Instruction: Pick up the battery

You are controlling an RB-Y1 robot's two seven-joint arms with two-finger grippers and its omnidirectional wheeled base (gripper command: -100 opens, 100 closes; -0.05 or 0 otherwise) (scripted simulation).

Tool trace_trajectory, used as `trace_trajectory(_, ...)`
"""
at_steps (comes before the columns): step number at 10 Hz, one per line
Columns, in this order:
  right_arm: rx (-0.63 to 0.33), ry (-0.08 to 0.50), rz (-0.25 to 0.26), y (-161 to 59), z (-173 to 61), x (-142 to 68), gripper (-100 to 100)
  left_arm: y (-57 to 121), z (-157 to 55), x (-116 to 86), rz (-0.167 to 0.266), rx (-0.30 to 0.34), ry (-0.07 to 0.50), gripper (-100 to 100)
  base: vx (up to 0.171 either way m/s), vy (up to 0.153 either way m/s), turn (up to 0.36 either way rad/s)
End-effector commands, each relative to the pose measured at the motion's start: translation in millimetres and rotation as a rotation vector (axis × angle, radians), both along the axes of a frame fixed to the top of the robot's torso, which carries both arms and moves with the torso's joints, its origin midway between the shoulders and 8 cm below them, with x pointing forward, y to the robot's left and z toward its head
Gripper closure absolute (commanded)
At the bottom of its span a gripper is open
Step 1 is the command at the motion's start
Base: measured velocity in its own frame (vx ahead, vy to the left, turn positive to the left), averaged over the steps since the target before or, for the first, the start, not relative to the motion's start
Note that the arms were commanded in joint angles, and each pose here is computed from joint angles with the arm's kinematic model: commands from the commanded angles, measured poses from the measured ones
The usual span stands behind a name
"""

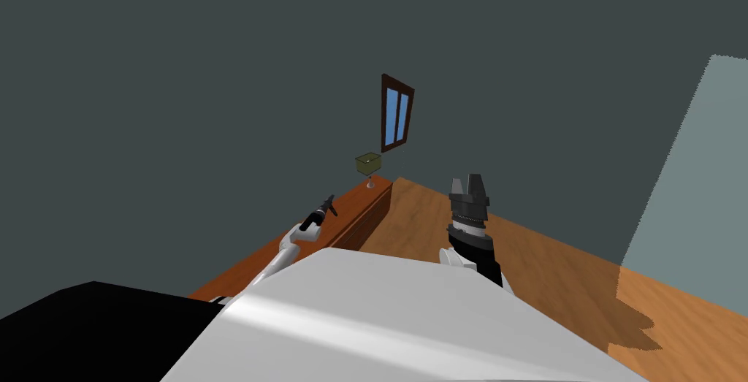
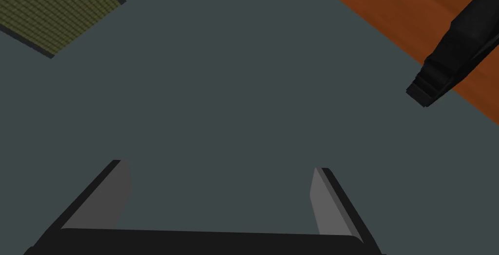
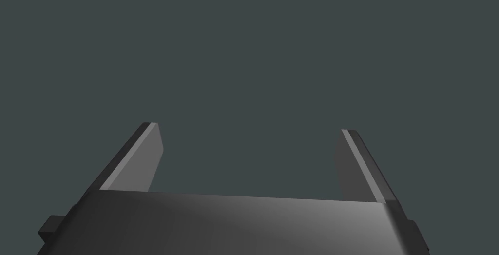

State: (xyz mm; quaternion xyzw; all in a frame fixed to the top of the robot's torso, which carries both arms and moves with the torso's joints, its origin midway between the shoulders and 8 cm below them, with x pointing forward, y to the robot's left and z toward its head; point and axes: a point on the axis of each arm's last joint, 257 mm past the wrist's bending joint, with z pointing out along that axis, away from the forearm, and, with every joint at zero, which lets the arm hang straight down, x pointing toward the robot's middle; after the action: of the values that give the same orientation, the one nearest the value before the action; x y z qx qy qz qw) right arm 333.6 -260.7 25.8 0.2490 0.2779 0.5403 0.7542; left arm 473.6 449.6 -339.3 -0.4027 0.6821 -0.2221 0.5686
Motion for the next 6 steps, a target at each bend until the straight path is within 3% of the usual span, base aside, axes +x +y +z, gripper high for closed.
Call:
trace_trajectory(1, 0.0, 0.0, 0.0, 0, 0, 0, 0, 7.2, -16, -6, 0.021, -0.002, 0.054, -100, 0.002, 0.025, -0.135)
trace_trajectory(4, 0.0, 0.0, 0.0, 0, 0, 0, 0, 31.8, -51, -16, 0.069, -0.009, 0.182, -100, 0.004, 0.026, -0.18)
trace_trajectory(6, 0.0, 0.0, 0.0, 0, 0, 0, 0, 37.8, -61, -23, 0.083, -0.009, 0.206, -100, 0.004, 0.02, -0.068)
